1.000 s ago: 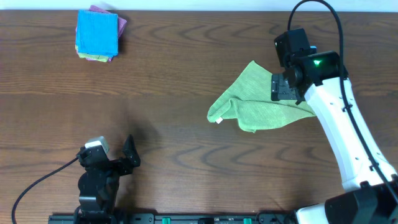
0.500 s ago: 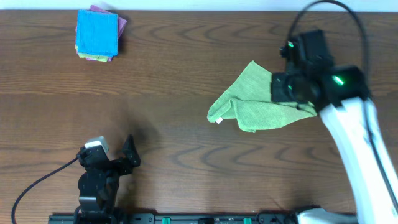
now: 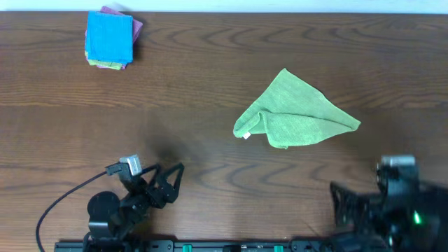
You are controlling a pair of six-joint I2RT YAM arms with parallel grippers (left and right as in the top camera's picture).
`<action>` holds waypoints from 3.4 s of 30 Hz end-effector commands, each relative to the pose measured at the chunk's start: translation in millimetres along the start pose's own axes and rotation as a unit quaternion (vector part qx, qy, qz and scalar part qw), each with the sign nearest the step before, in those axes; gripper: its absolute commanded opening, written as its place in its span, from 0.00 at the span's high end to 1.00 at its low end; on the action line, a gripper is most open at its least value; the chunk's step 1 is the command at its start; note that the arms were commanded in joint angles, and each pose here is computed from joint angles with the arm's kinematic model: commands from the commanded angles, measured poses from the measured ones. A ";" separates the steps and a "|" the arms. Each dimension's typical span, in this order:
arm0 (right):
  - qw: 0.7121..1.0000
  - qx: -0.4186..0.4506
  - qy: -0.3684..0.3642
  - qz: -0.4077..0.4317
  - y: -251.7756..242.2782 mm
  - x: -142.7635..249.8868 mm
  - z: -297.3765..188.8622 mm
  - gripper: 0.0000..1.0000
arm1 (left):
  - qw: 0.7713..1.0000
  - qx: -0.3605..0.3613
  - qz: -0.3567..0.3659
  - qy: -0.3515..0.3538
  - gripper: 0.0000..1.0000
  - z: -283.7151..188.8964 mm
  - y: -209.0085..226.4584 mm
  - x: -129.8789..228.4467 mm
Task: Fold the cloth
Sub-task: 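Release the cloth and retract the right arm to rest, then reach the left gripper to the cloth's left corner and grasp it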
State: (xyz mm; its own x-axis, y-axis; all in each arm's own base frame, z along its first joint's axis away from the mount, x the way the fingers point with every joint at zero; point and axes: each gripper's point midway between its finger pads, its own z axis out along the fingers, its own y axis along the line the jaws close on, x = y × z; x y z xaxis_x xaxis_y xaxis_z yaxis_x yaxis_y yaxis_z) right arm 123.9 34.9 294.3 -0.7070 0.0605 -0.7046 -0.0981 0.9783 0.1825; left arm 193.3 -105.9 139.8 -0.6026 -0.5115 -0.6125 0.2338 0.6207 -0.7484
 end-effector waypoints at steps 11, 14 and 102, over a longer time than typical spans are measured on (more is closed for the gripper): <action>0.992 -0.101 -0.070 0.024 31.4 -12.5 -22.5 0.01 | 0.987 0.095 0.075 0.105 0.08 34.0 -51.9 7.2; 0.991 -0.105 -0.084 0.023 33.0 -19.3 -24.0 0.01 | 0.979 0.063 0.120 0.151 0.08 53.3 -54.9 7.9; 0.989 -0.021 -0.141 -0.038 8.1 -41.9 -25.6 0.01 | 0.830 -0.178 0.417 0.324 0.95 218.2 -0.9 80.0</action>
State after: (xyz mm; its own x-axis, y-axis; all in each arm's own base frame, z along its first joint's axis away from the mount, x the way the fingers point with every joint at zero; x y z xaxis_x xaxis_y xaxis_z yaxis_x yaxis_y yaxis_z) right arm 135.0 35.1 342.8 -0.4786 0.0609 -0.8759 -0.1677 0.9729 0.1593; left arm 298.9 -270.0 8.0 -0.6532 0.5983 -0.4641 0.6465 0.7597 0.0694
